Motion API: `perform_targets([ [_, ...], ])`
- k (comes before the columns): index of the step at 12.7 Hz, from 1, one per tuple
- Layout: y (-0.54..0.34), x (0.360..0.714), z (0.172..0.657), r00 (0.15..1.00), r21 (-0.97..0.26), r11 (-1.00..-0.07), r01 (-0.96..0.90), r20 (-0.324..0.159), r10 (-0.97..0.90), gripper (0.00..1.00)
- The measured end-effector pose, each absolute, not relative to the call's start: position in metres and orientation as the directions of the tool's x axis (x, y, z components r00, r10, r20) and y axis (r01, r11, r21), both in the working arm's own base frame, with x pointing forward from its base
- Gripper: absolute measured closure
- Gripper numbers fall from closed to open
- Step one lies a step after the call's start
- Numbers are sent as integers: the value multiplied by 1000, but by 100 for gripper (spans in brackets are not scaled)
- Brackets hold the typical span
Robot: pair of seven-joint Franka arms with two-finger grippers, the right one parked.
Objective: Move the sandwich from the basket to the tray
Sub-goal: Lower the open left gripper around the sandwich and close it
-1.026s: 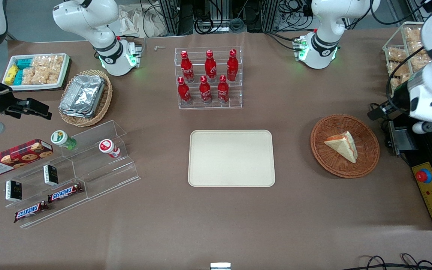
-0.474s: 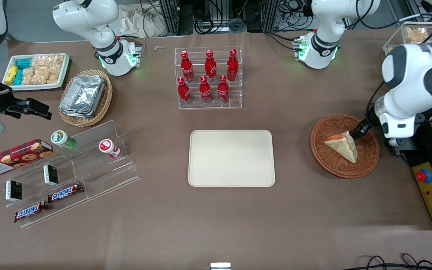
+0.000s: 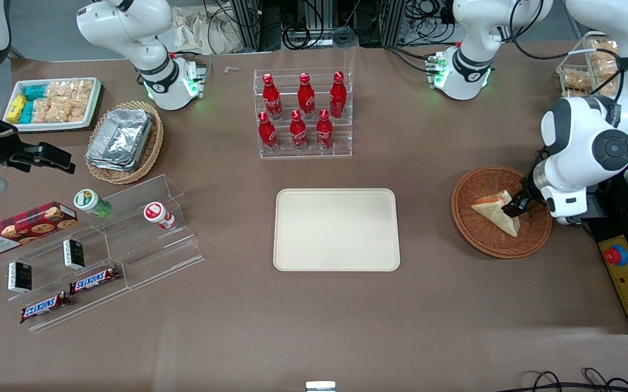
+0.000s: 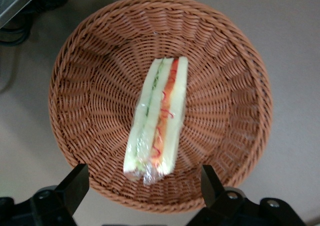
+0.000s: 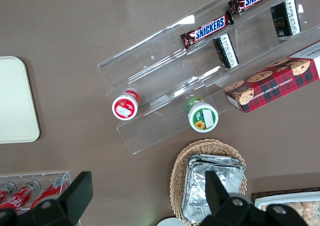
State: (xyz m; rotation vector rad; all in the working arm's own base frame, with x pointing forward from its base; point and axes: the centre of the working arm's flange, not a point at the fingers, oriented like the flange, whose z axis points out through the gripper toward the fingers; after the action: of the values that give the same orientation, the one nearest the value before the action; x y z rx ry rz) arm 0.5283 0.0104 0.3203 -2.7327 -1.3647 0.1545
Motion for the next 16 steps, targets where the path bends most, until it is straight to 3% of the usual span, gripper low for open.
perform_targets([
  [9, 33, 517, 285, 535, -123, -541, 832, -81, 841, 0],
  [16, 27, 520, 261, 538, -120, -544, 831, -82, 839, 0],
])
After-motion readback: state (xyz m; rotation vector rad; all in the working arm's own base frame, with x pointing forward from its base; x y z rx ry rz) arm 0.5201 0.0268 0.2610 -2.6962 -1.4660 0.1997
